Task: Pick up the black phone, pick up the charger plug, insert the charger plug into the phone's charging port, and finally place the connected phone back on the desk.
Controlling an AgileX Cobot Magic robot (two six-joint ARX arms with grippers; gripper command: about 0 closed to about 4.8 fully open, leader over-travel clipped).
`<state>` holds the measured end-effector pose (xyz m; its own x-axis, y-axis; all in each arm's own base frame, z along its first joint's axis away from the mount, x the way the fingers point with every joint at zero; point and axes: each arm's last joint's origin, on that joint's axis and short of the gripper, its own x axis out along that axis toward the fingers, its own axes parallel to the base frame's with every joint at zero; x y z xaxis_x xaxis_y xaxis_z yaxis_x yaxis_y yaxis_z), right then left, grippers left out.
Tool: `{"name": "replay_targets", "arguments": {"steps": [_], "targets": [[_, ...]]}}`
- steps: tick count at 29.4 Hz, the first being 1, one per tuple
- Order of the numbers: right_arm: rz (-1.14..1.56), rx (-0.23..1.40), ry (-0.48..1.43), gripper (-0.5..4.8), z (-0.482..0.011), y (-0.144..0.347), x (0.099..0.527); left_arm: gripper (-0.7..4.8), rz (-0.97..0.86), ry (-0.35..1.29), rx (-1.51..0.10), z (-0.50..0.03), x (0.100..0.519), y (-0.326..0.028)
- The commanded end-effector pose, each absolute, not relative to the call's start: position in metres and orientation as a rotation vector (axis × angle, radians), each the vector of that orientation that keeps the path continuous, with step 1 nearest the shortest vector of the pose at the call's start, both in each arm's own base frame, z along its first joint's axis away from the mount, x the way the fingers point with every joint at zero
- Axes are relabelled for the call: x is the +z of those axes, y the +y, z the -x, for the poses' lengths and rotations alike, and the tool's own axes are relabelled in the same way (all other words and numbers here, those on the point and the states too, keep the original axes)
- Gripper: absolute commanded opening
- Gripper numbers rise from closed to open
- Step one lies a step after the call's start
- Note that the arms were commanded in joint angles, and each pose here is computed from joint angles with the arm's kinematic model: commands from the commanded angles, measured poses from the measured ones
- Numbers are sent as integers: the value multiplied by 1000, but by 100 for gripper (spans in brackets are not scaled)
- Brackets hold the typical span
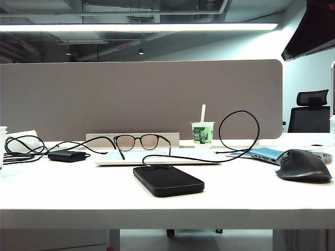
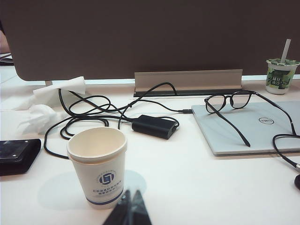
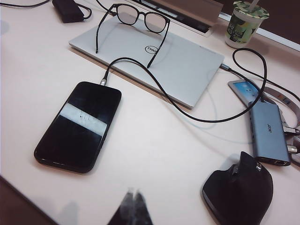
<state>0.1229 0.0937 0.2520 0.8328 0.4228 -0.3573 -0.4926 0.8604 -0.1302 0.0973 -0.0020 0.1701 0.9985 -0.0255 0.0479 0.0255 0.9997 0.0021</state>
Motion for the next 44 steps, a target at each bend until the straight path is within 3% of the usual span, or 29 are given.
{"name": "replay_targets", "arguments": {"steps": [1,34,44], "targets": [[210,491,310,-5,-123,94,255,-7,13,-62,-28,-97,171,-2],[209,487,306,-5,-122,93,255,-6,12,-41,-29,-97,169,-2],[141,393,218,-4,-111,63,236,-6,12,-42,-28,-97,169,-2]]}}
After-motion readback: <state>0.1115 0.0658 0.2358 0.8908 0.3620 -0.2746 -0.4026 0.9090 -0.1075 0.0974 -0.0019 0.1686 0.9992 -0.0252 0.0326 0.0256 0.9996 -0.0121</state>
